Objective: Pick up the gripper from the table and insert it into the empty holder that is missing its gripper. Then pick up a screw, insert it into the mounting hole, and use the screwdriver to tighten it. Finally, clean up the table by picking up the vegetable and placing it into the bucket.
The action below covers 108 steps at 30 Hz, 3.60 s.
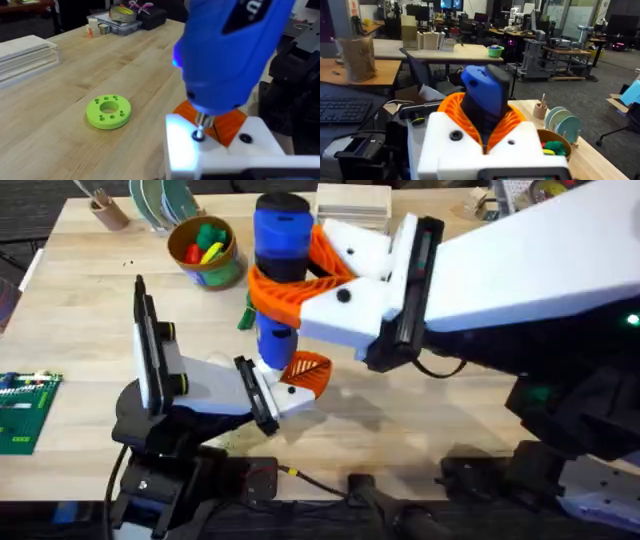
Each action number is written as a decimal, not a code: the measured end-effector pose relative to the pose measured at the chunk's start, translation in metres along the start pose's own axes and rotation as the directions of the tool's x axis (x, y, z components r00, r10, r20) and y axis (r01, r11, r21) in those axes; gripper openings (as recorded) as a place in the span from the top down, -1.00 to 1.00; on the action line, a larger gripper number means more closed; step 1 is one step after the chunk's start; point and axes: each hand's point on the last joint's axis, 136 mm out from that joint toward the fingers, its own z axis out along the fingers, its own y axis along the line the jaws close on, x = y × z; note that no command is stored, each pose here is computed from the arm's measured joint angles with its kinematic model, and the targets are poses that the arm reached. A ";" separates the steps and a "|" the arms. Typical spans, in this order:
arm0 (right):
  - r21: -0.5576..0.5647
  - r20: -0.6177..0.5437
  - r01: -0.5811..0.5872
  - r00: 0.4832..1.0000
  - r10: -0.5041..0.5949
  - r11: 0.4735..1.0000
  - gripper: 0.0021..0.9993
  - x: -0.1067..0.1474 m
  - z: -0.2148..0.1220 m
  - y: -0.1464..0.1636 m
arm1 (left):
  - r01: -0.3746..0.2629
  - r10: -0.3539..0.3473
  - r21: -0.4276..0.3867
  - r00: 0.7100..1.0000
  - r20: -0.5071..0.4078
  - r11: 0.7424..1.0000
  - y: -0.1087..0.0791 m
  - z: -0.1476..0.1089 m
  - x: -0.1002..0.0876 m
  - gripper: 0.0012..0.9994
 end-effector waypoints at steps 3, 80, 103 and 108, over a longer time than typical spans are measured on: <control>0.000 0.000 0.000 1.000 0.000 1.000 0.95 0.000 0.000 0.000 | 0.000 0.000 0.000 1.000 0.000 1.000 0.000 0.000 0.000 0.97; 0.307 -0.781 0.565 0.609 -0.137 0.766 0.95 0.130 -0.154 -0.222 | 0.001 -0.001 0.000 1.000 0.000 1.000 0.000 0.000 0.000 0.97; -0.276 -0.960 0.501 -0.101 -0.262 0.820 0.70 0.310 -0.228 -0.244 | 0.001 -0.001 0.000 1.000 0.000 1.000 0.000 0.000 0.000 0.97; -0.276 -0.959 0.542 -0.100 -0.265 0.794 -0.75 0.300 -0.218 -0.255 | 0.001 -0.001 0.000 1.000 0.000 1.000 0.000 0.000 0.000 0.97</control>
